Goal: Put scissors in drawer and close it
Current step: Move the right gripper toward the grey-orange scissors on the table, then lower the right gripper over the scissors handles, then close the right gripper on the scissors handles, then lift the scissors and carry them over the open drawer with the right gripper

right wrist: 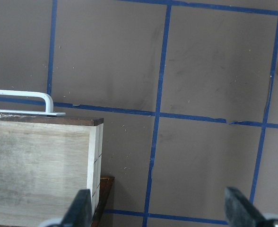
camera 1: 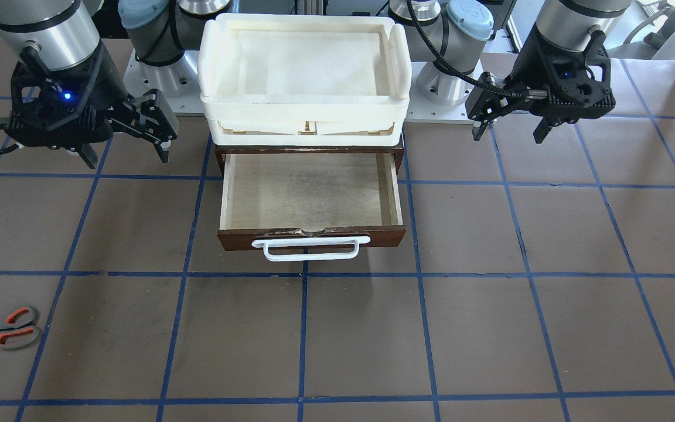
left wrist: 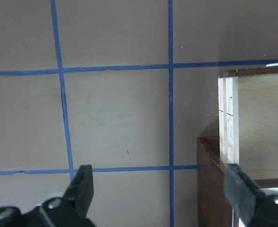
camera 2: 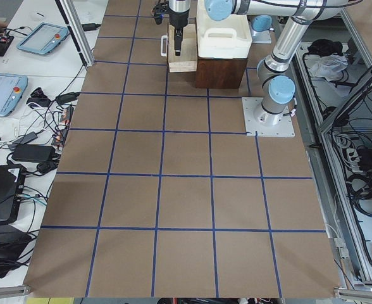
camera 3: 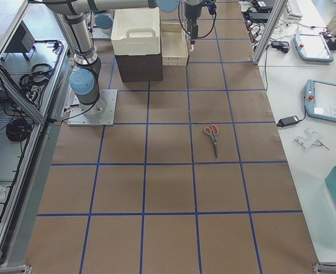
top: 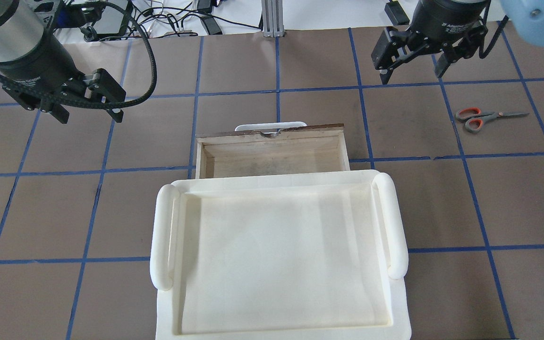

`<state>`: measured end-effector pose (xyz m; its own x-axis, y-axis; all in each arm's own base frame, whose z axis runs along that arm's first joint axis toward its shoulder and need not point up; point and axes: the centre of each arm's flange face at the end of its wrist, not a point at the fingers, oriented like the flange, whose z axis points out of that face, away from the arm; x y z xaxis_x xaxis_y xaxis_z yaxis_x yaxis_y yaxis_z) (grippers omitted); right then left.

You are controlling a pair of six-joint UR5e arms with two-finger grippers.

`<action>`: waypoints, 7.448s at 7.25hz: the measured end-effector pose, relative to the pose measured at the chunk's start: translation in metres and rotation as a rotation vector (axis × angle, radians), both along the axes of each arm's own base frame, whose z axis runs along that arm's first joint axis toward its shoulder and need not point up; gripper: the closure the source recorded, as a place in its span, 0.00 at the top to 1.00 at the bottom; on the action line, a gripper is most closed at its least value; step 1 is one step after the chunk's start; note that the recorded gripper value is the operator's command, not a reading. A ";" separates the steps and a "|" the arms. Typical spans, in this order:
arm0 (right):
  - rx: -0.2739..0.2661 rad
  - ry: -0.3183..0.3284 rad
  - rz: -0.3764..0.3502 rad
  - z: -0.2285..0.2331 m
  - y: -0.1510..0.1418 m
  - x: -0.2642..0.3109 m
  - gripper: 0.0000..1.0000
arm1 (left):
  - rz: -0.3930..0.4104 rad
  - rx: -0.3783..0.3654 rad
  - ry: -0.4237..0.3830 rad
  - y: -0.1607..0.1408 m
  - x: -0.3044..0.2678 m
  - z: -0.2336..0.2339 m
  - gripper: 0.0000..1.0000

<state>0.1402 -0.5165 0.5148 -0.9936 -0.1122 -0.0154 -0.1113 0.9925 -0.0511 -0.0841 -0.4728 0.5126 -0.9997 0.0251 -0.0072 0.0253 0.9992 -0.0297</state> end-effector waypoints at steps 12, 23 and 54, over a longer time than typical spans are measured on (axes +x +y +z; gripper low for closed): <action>0.016 0.002 0.008 -0.008 0.016 -0.002 1.00 | -0.004 0.004 -0.008 0.001 0.001 -0.001 1.00; 0.067 -0.029 0.934 -0.194 -0.054 -0.300 1.00 | -0.011 0.006 -0.010 0.002 0.001 -0.003 1.00; -0.056 0.012 1.600 -0.062 -0.008 -0.004 0.04 | -0.015 -0.005 -0.015 0.001 0.002 -0.002 1.00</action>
<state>0.1360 -0.5249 0.4526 0.1410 -0.9895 0.0307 -0.9870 -0.1429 -0.0729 -0.0820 -0.4722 0.5108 -0.9990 0.0397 -0.0227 0.0404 0.9986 -0.0338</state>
